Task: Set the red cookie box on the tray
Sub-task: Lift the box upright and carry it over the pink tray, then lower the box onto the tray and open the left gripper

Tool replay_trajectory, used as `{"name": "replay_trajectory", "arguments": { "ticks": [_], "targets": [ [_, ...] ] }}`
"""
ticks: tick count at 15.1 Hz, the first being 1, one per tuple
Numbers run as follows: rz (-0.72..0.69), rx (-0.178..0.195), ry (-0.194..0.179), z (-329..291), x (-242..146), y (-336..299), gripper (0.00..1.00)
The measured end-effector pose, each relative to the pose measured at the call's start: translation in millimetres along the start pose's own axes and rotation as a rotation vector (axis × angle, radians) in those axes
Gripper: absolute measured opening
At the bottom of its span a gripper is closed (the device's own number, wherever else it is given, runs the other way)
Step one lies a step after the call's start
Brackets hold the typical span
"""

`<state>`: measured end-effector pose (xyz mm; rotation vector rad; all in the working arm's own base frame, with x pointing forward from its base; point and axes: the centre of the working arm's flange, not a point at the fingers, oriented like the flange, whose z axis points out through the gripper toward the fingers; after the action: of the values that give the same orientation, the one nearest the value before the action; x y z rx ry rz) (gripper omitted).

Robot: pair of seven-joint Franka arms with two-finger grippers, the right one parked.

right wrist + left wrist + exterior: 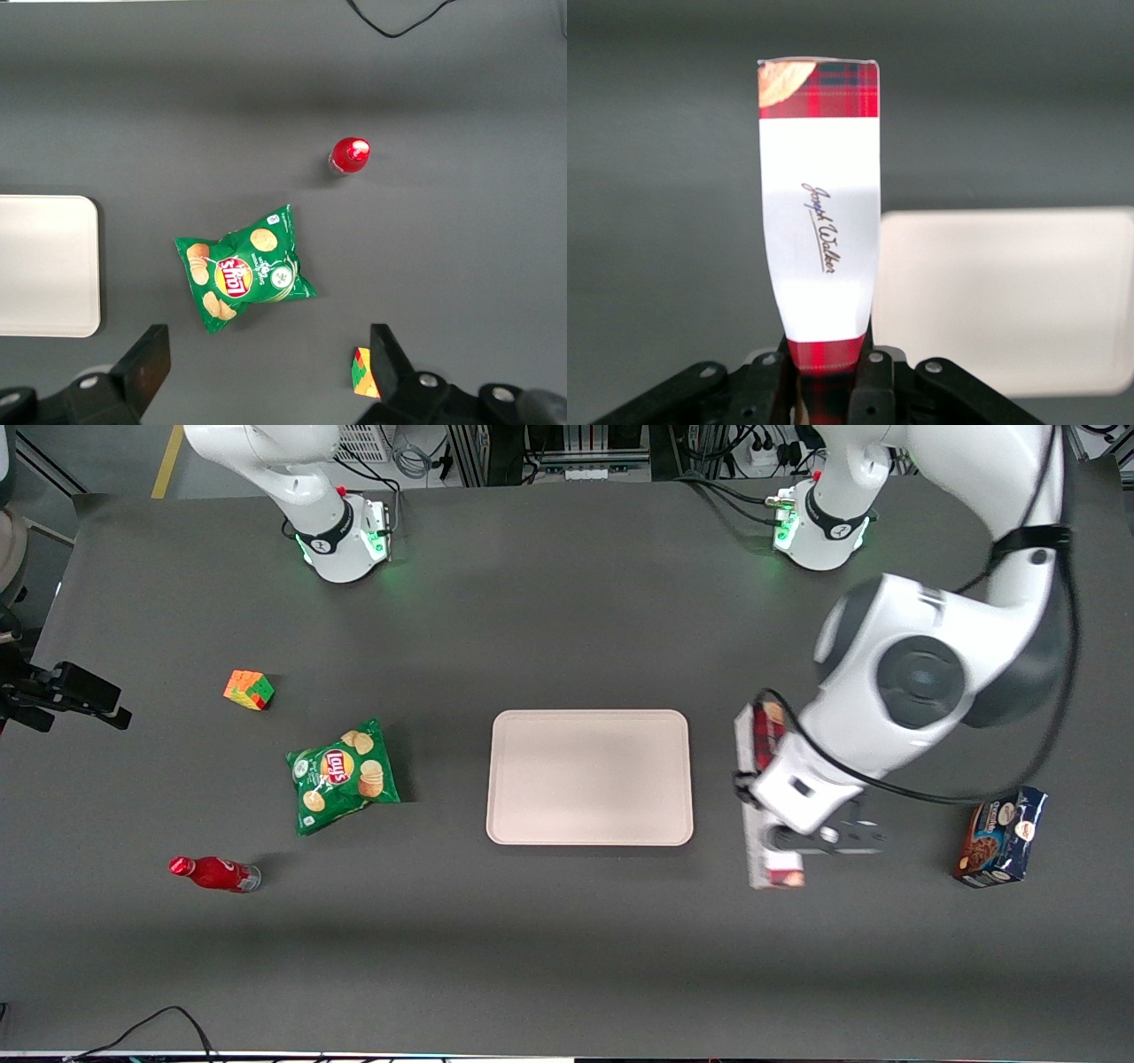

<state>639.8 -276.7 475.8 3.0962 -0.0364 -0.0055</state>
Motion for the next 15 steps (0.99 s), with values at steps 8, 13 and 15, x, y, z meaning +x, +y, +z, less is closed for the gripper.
{"name": "replay_trajectory", "arguments": {
  "ticks": [8, 13, 15],
  "targets": [
    [0.056, 0.05, 0.052, 129, -71, 102, 0.26],
    [0.054, -0.002, 0.097, 206, -100, 86, 0.26],
    [0.043, -0.001, 0.091, 215, -105, 83, 0.26]
  ]
}}
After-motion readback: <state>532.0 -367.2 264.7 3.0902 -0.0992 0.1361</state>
